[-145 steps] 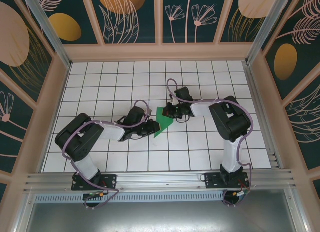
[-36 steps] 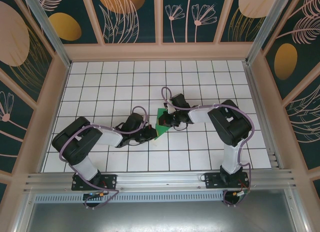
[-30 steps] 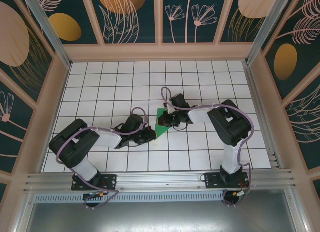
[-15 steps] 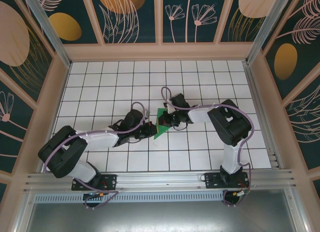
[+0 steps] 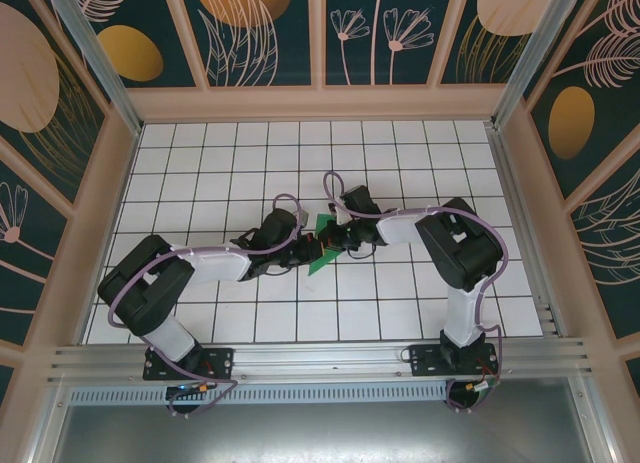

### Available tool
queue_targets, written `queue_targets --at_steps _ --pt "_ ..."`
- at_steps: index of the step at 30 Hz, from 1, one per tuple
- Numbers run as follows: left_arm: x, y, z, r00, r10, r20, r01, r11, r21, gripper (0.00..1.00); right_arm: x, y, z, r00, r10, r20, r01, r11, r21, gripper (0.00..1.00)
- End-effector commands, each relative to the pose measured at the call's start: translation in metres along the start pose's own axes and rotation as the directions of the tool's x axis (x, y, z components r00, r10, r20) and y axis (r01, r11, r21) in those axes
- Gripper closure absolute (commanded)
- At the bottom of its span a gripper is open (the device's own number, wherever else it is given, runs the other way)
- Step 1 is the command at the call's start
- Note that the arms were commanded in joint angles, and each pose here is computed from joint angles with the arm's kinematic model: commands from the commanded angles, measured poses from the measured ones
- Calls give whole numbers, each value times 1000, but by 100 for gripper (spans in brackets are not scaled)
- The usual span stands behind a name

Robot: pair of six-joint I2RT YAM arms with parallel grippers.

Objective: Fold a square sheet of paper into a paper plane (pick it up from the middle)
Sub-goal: Fourth fold the wing at the center of the table.

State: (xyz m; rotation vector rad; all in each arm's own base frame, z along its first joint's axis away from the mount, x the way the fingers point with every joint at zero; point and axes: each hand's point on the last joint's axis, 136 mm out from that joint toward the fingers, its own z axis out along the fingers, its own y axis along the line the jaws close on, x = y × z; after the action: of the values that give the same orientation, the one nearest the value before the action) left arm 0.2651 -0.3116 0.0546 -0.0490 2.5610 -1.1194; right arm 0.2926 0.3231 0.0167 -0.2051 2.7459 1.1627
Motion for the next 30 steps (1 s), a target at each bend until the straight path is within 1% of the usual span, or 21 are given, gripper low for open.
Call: queue_targets --at_steps 1,8,12,16,22,27,28,30 --pt "19 34 9 999 -17 -44 13 996 -93 100 20 -39 12 997 64 -40 -58 988 144 97" --pt "9 15 -10 1000 8 19 -7 999 -36 100 18 -41 12 997 75 -32 -70 986 151 97" --pt "5 9 -10 999 18 27 -18 1000 -23 100 17 -42 12 996 80 -32 -74 986 151 97" --pt "6 14 1 1000 17 3 -17 999 -41 100 17 -41 12 996 78 -32 -73 986 150 97" --pt "2 20 12 1000 24 5 -23 997 -70 100 18 -42 12 996 80 -35 -74 986 150 97" --pt "12 32 14 1000 5 -19 -6 996 -88 100 19 -43 12 996 81 -35 -75 985 153 97" --pt "19 41 18 999 -4 -45 0 994 -107 100 20 -43 12 996 81 -35 -75 985 153 97" --pt "27 46 19 997 -9 -72 1 994 -111 100 19 -44 12 996 83 -34 -77 985 155 97"
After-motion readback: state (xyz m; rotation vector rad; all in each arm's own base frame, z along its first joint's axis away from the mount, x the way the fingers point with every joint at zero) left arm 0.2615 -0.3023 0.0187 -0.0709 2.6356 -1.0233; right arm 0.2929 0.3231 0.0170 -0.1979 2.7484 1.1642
